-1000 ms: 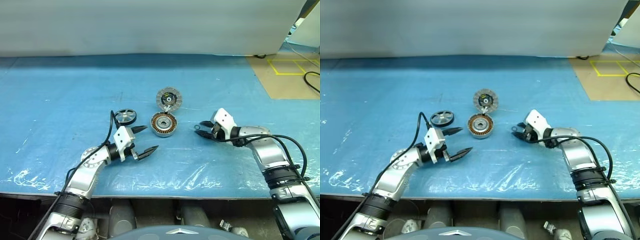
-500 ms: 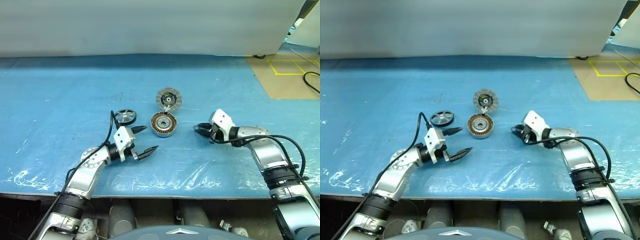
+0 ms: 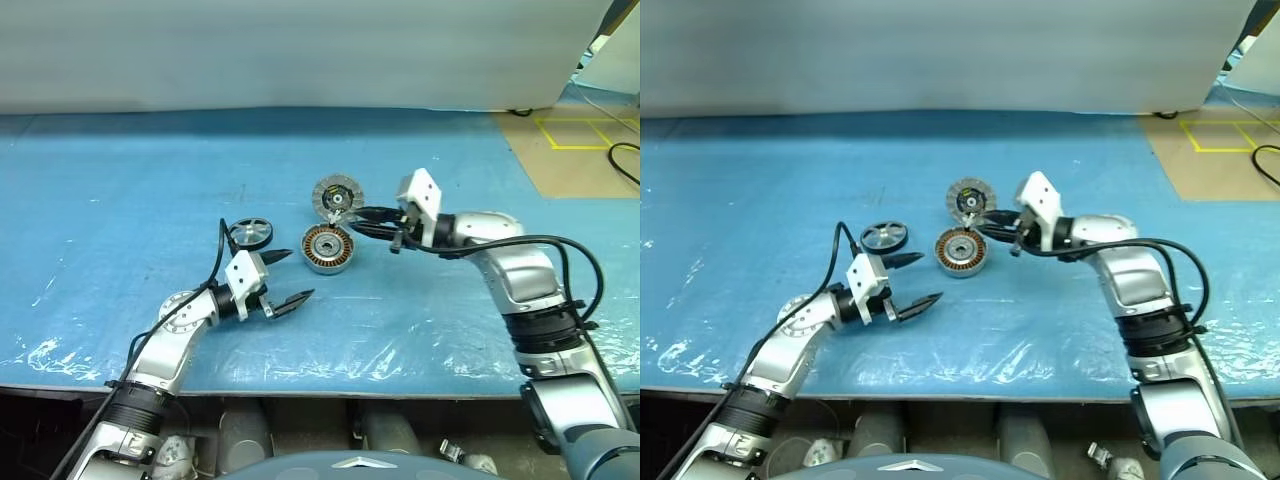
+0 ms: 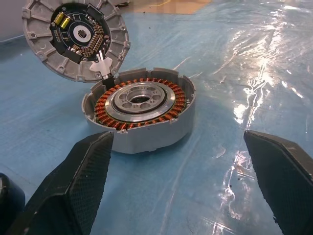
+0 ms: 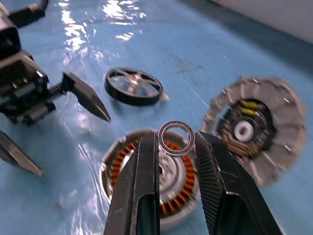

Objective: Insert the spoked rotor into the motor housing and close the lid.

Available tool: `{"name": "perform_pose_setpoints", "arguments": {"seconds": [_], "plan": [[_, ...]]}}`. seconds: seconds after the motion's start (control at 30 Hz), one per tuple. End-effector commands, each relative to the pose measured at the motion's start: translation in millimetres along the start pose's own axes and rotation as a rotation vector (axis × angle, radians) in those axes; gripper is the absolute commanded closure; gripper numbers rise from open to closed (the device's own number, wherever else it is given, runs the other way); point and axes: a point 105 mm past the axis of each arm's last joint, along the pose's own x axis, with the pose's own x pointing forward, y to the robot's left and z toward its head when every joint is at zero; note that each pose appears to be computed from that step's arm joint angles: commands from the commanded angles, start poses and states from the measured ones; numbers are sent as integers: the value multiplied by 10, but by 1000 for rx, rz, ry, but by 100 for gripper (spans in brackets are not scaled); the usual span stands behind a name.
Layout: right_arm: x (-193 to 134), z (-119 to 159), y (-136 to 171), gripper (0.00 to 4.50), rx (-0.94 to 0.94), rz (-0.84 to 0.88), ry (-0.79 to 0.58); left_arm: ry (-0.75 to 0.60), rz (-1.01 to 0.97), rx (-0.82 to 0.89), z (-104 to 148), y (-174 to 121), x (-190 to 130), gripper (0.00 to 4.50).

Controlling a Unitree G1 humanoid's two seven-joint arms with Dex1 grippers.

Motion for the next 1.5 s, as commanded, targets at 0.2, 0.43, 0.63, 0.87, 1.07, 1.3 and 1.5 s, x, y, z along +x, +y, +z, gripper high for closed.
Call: {"name": "perform_pose_setpoints", "arguments": {"seconds": [0.2, 0.43, 0.63, 0.87, 1.07, 1.3, 1.5], "plan": [[309, -8, -61, 385, -18, -72, 81, -22, 13, 35, 91, 38, -45, 0], [279, -201, -63, 385, -7, -57, 158, -16, 25, 37, 83, 46, -72, 0], [270, -218, -1, 385, -9, -22, 174, -18, 24, 40, 93, 59, -58, 0], [283, -288, 31, 385, -34, -17, 202, -14, 8, 38, 81, 21, -56, 0], [289, -335, 59, 385, -49, -10, 220, -12, 7, 39, 80, 14, -61, 0], [281, -367, 32, 385, -61, -16, 234, -12, 6, 37, 78, 6, -62, 0], [309, -358, 27, 385, -60, -27, 226, -12, 2, 36, 76, -3, -55, 0]]}}
